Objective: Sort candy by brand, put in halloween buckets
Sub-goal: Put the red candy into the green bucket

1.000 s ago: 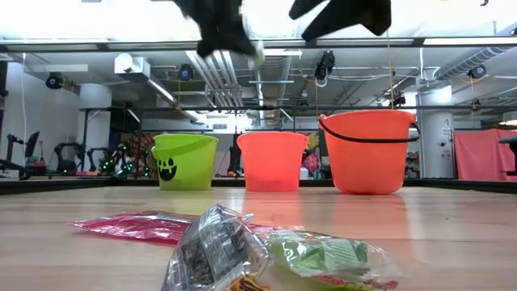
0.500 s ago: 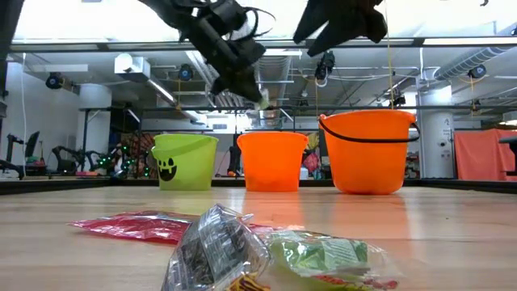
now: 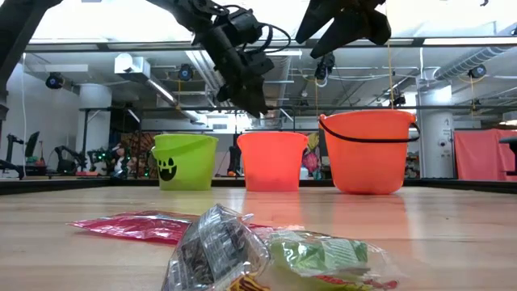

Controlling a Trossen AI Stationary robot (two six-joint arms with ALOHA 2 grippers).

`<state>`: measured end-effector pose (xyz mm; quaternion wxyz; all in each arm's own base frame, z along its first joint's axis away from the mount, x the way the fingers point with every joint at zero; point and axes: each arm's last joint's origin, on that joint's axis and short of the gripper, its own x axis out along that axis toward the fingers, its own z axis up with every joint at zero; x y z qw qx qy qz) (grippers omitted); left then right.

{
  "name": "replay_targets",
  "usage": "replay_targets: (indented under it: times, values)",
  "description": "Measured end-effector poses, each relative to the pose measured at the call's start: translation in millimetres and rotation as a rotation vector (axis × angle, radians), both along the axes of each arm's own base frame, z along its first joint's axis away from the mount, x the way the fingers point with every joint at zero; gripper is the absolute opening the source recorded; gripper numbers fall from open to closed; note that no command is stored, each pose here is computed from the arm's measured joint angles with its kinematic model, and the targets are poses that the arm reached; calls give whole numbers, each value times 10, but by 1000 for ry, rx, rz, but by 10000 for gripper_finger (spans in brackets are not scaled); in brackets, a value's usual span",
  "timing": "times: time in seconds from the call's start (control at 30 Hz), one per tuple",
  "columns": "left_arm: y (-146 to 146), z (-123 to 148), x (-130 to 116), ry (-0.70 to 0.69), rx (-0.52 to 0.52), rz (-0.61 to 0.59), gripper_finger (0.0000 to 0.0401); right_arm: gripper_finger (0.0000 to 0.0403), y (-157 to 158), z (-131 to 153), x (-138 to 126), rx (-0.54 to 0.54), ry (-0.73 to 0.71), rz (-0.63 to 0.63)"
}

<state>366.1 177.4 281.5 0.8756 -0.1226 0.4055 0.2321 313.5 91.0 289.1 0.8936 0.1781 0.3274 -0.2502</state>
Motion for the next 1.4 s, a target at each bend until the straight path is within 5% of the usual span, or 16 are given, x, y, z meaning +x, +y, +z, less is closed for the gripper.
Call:
replay_targets:
  times: [0.23,0.53,0.7,0.83,1.27,1.4]
  values:
    - [-361,351,-250,29,-132,-95,172,187,76,-28,15,162,33,106]
    - [-1883,512,-738,89,-269,-553,164,187,452,-186,3,158,86,265]
    - [-2783,168,-886,43,-117,-628,171,187,635,-150,-100,85,35,242]
    - [-3207,-191,-889,16,-61,-616,182,187,675,-115,-134,59,1,221]
    - [-3517,-1166,-464,282,58,-727,180,187,677,-130,-124,64,1,212]
    - [-3559,-1369,-407,327,7,-738,180,187,676,-130,-124,64,2,212]
